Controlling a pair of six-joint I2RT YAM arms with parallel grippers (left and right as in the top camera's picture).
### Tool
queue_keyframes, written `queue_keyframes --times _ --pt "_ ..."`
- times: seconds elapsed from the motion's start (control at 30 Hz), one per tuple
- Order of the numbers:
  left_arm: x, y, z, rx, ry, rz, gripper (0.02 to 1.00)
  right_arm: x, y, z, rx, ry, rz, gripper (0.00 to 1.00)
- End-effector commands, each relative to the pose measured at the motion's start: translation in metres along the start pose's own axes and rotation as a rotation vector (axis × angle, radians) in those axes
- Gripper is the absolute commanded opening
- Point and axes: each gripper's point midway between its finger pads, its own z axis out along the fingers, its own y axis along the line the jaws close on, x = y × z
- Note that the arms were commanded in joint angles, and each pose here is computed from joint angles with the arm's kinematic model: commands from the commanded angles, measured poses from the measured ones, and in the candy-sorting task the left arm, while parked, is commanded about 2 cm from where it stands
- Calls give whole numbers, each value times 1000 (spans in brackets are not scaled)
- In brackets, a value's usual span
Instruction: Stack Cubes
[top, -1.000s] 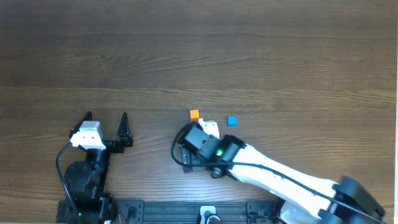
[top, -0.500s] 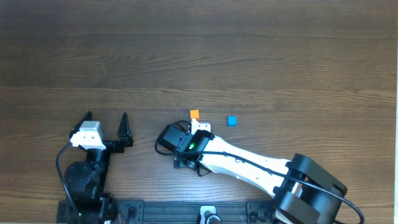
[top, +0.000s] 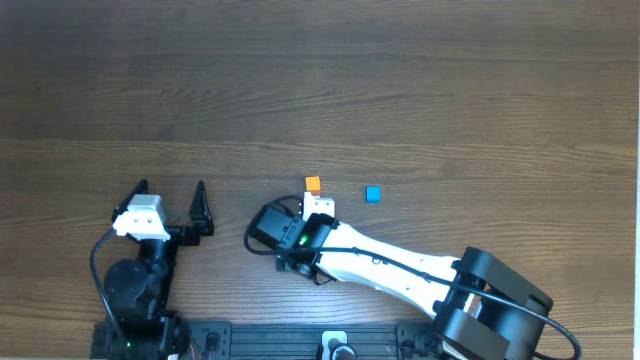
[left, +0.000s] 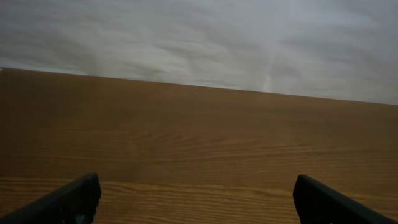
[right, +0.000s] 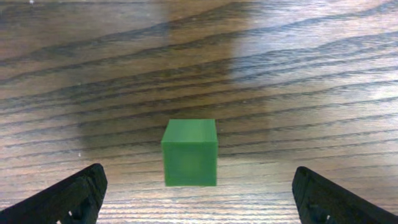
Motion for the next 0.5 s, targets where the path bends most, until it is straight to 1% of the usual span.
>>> queue_keyframes --times 0.03,0.2,0.5 --pt "1 0 0 4 -3 18 1000 -4 3 5 21 -19 -17 939" --pt "1 0 0 4 -3 18 1000 -2 4 10 28 -15 -27 893" --pt "1 0 0 4 -3 18 998 0 7 11 21 -17 -46 737"
